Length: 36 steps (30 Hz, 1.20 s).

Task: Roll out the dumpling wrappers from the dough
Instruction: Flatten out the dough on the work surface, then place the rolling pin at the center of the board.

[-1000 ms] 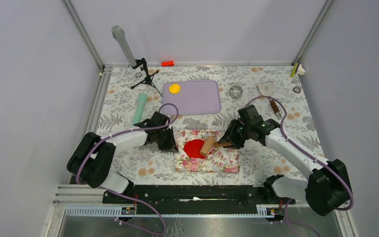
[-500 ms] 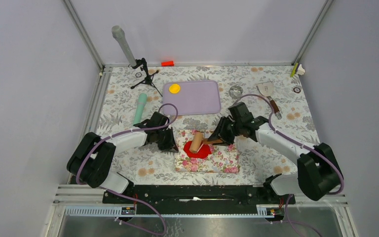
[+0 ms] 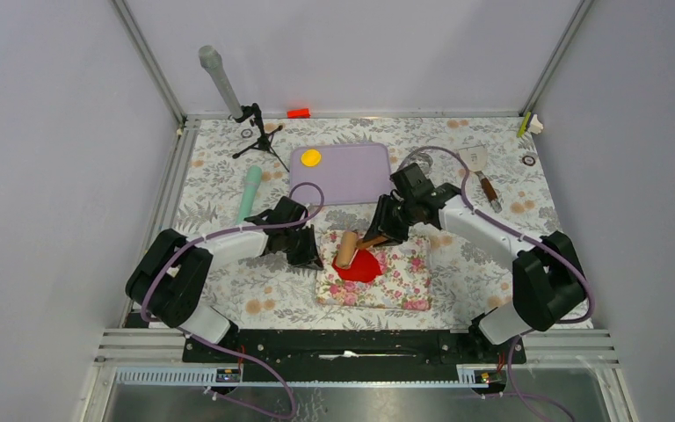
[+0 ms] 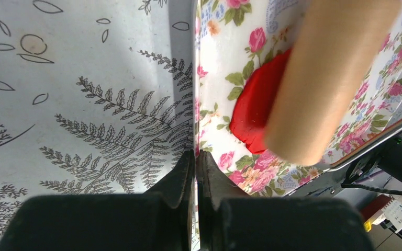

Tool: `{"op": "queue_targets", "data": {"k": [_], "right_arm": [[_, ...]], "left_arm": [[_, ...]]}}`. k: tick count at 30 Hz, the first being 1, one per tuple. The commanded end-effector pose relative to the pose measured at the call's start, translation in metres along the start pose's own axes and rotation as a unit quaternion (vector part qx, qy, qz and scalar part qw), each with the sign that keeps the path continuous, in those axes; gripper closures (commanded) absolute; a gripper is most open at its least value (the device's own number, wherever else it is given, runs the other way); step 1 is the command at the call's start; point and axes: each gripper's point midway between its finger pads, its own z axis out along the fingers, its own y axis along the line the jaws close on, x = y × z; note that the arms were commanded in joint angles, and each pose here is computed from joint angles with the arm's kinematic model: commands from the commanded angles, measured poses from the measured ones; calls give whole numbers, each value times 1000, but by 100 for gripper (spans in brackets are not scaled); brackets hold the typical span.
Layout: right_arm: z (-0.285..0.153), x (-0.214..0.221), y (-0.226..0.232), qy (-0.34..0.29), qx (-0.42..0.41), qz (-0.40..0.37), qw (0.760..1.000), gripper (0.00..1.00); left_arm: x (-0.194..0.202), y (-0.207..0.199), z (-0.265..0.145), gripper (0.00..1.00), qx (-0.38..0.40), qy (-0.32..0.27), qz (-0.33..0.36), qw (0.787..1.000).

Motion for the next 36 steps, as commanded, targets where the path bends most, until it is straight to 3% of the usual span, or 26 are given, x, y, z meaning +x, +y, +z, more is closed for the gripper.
{"op": "queue_targets", "data": {"k": [1, 4, 10, 14, 17, 25, 29, 32, 36], "right_arm": [[-55, -14, -18, -35, 99, -66, 992, 100], [-90, -37, -30, -80, 120, -63, 987, 100], [-140, -86, -91, -200, 154, 23, 967, 100], [-154, -109, -127, -271, 117, 129, 947, 100], [-152, -122, -124, -330, 51, 129, 934, 100], [-141, -143, -149, -436, 17, 144, 888, 100], [-137, -142, -173, -451, 50, 164, 876, 100], [-137, -139, -203, -464, 90, 197, 859, 100], [-123, -132, -227, -438, 97, 247, 859, 100]], "left_arm": [[-20, -20, -5, 100, 25, -26, 25, 999], [-22, -21, -8, 100, 25, -28, 29, 999], [-26, -20, -15, 100, 14, -44, 26, 999], [-29, -12, -15, 100, -1, -67, 15, 998], [-25, -10, -13, 99, -4, -56, 20, 998], [-31, -15, -34, 54, -23, -63, 30, 997], [-39, -25, -55, 34, -26, -75, 54, 995], [-42, -37, -69, 28, -20, -58, 77, 995], [-53, -54, -86, 25, -10, -69, 97, 993]]}}
